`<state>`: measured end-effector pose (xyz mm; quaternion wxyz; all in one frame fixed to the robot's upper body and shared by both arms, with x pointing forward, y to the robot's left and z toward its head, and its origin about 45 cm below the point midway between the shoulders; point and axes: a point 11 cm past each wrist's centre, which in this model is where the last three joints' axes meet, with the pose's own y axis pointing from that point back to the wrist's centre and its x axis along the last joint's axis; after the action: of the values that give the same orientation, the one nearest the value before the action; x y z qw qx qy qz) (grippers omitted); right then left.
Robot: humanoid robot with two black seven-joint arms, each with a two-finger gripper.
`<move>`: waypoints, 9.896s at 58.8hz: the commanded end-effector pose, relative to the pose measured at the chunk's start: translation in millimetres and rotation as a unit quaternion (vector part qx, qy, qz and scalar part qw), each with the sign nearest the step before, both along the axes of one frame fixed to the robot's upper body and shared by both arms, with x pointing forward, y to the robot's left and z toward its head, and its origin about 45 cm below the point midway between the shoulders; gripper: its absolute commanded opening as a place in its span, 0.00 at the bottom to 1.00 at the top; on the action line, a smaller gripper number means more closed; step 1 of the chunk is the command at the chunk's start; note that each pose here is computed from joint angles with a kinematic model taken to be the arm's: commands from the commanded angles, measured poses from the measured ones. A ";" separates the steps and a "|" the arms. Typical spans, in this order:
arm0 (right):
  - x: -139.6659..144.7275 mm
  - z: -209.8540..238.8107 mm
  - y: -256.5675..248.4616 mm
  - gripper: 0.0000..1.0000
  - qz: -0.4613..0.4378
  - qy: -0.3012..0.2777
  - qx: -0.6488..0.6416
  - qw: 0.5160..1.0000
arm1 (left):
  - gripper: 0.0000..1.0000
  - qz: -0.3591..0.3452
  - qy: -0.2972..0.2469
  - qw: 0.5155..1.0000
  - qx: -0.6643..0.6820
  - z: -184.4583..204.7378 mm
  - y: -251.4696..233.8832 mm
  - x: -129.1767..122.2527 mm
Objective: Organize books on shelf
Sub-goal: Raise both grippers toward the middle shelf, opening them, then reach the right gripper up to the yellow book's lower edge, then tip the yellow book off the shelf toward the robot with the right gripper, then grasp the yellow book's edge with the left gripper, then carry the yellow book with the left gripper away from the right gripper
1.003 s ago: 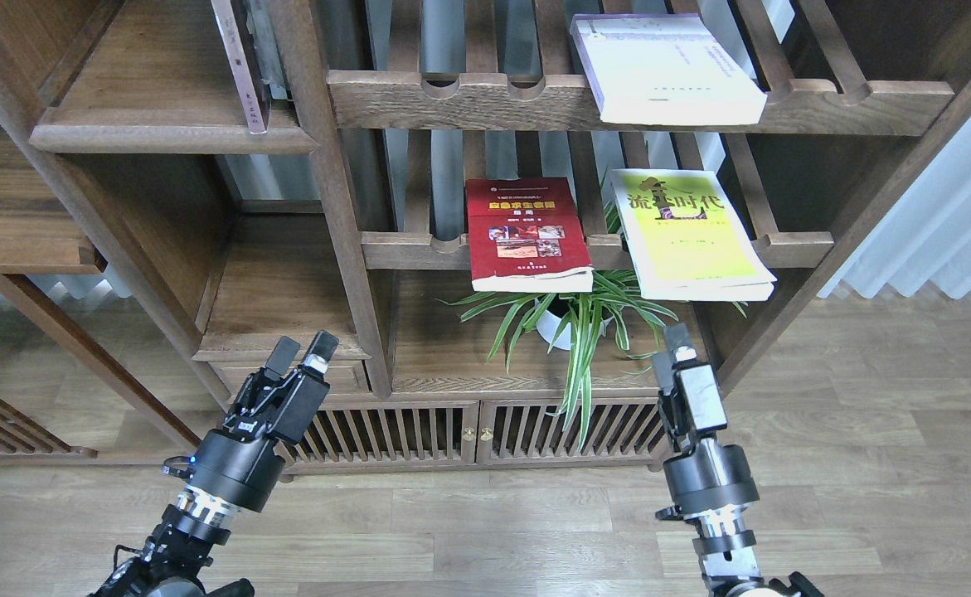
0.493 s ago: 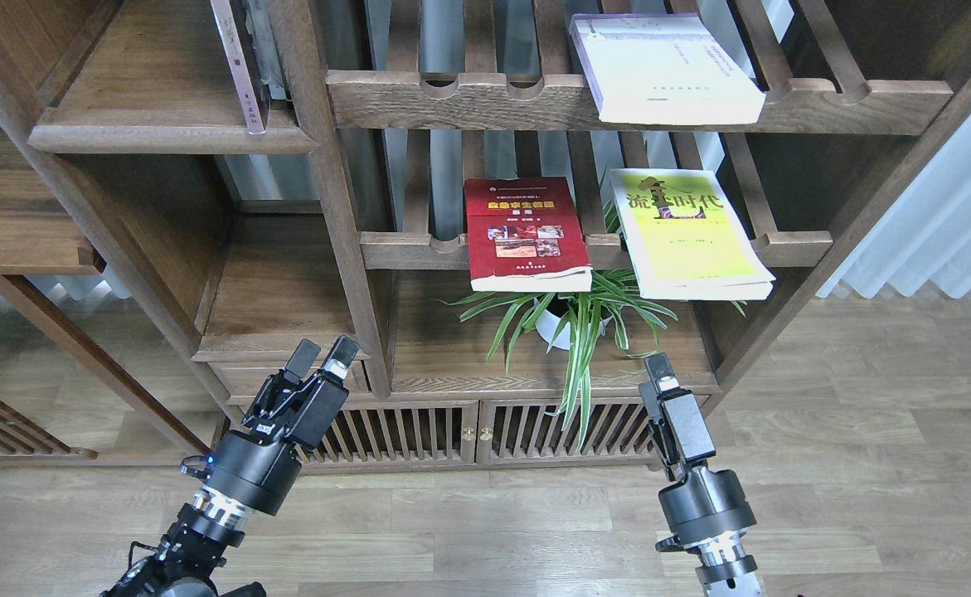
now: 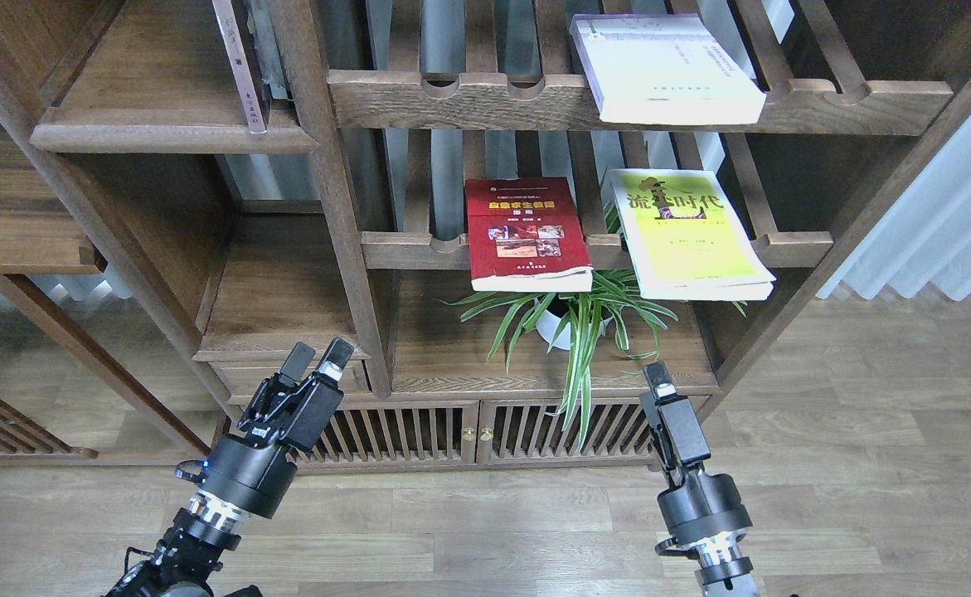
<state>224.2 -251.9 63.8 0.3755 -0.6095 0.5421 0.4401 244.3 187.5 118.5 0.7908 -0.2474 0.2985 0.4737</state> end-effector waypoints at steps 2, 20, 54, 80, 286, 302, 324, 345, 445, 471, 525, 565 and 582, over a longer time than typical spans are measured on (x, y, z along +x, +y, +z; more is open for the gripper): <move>38.7 -9.5 -22.0 0.99 -0.029 0.009 -0.017 0.999 | 1.00 0.000 0.001 1.000 0.000 -0.3 0.0 -0.2; 79.5 12.1 -31.8 0.99 -0.046 -0.022 -0.012 0.999 | 1.00 0.005 -0.001 1.000 0.001 0.4 2.9 1.0; 104.1 33.0 -38.2 0.99 -0.066 -0.047 0.007 0.997 | 1.00 0.013 -0.002 1.000 -0.001 1.5 7.5 2.9; 112.1 19.6 -48.1 0.99 -0.085 -0.007 -0.025 0.996 | 1.00 0.014 -0.003 1.000 -0.004 2.6 7.5 2.8; -95.0 18.4 8.3 0.05 0.186 0.111 0.067 0.974 | 0.99 -0.063 0.157 0.969 -0.178 -21.0 -40.6 -30.8; -104.1 15.2 27.5 0.05 0.222 0.121 0.076 0.964 | 0.99 -0.050 0.220 0.947 -0.227 -39.0 -45.0 -57.2; -108.1 16.2 59.4 0.05 0.276 0.117 0.085 0.950 | 0.99 -0.031 0.272 0.929 -0.250 -56.6 -46.6 -94.3; -95.2 21.1 64.2 0.05 0.311 0.102 0.067 0.943 | 0.97 -0.124 0.312 0.910 -0.243 -50.0 -39.3 -95.1; -97.9 26.0 98.9 0.05 0.380 0.084 0.064 0.919 | 0.59 -0.155 0.316 0.906 -0.237 -52.2 -38.7 -38.5; -102.8 23.8 99.3 0.05 0.382 0.090 0.065 0.918 | 0.27 -0.162 0.313 0.906 -0.237 -49.5 -40.7 -35.5; -95.1 0.4 59.8 0.71 0.347 0.122 0.020 0.930 | 0.05 -0.192 0.296 0.919 -0.174 -44.4 -25.1 -33.5; -34.4 -39.4 -56.6 0.98 0.132 0.172 0.005 0.976 | 0.05 -0.150 0.275 0.947 -0.069 -51.9 16.9 -78.1; -24.2 -36.3 -56.9 0.98 0.102 0.157 0.026 0.982 | 0.06 -0.104 0.309 0.945 -0.027 -70.9 48.5 -113.4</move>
<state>198.3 -310.9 27.2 0.2467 -0.5773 0.5178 0.5811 142.8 225.3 52.9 0.7089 -0.0854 0.5633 0.4157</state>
